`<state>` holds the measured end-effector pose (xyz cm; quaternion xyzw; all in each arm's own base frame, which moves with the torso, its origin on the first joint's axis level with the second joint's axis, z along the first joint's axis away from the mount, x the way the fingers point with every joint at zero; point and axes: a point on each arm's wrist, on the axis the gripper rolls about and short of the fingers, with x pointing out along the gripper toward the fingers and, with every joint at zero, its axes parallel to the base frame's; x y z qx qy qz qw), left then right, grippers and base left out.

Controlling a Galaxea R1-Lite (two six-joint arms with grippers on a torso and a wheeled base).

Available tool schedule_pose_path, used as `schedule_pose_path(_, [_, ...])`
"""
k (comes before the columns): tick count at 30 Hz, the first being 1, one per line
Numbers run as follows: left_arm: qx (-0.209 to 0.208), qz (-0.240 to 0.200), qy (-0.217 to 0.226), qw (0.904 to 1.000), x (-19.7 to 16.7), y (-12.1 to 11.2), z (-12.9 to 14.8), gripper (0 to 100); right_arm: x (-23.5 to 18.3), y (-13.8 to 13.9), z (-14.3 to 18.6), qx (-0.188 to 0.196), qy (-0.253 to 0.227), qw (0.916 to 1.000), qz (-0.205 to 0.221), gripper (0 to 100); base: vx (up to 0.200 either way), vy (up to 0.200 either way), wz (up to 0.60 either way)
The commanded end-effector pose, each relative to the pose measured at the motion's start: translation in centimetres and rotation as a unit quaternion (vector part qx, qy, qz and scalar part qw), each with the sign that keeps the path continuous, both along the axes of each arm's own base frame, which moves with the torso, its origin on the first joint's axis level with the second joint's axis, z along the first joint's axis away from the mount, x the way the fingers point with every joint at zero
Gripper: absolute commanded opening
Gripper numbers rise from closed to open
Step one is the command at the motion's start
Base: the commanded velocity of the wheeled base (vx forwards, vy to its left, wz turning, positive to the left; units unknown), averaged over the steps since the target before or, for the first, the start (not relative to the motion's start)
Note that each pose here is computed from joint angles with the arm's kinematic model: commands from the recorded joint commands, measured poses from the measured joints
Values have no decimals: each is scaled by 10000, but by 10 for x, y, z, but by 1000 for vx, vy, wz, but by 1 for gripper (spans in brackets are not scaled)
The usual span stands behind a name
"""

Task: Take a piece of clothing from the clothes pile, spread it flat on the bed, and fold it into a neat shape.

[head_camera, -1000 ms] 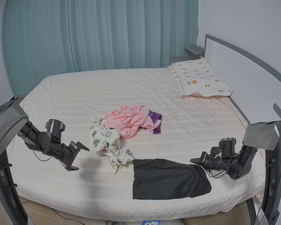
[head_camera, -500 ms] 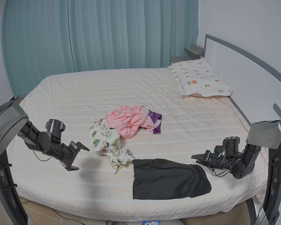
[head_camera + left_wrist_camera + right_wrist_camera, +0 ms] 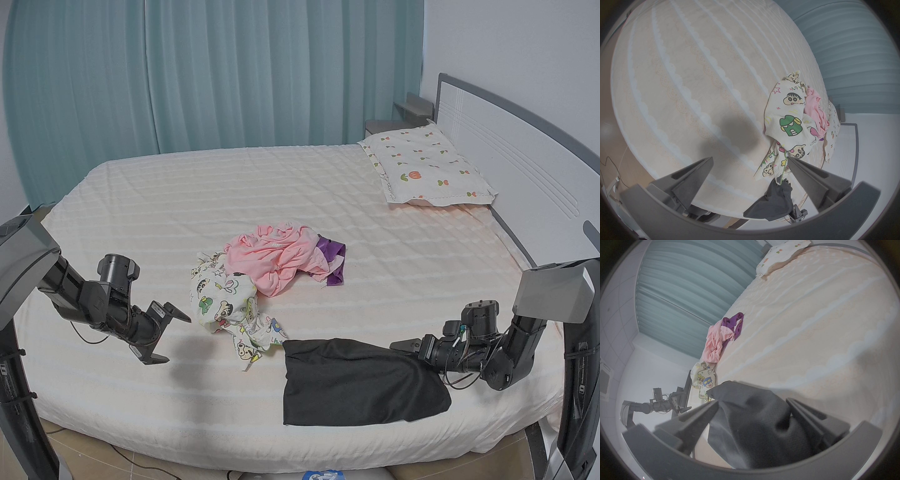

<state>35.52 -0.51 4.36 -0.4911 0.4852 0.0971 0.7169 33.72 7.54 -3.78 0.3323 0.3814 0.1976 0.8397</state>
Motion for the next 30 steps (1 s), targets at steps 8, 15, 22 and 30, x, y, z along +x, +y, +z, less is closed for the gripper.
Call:
schedule_pose_path(8, [-1,3,9,10000,0,0,-1,100,1,-5,12,286,-108,9992,-259,0,0,0,0])
schedule_pose_path(15, [-2,3,17,10000,0,0,-1,100,-8,-11,18,362,-622,9969,-329,0,0,0,0])
schedule_pose_path(22, [-2,3,17,10000,0,0,-1,100,-10,-23,18,358,-851,9944,-507,0,0,0,0])
schedule_pose_path(30, [-2,3,17,10000,0,0,-1,100,-4,-25,-9,156,-703,9962,-480,100,0,0,0])
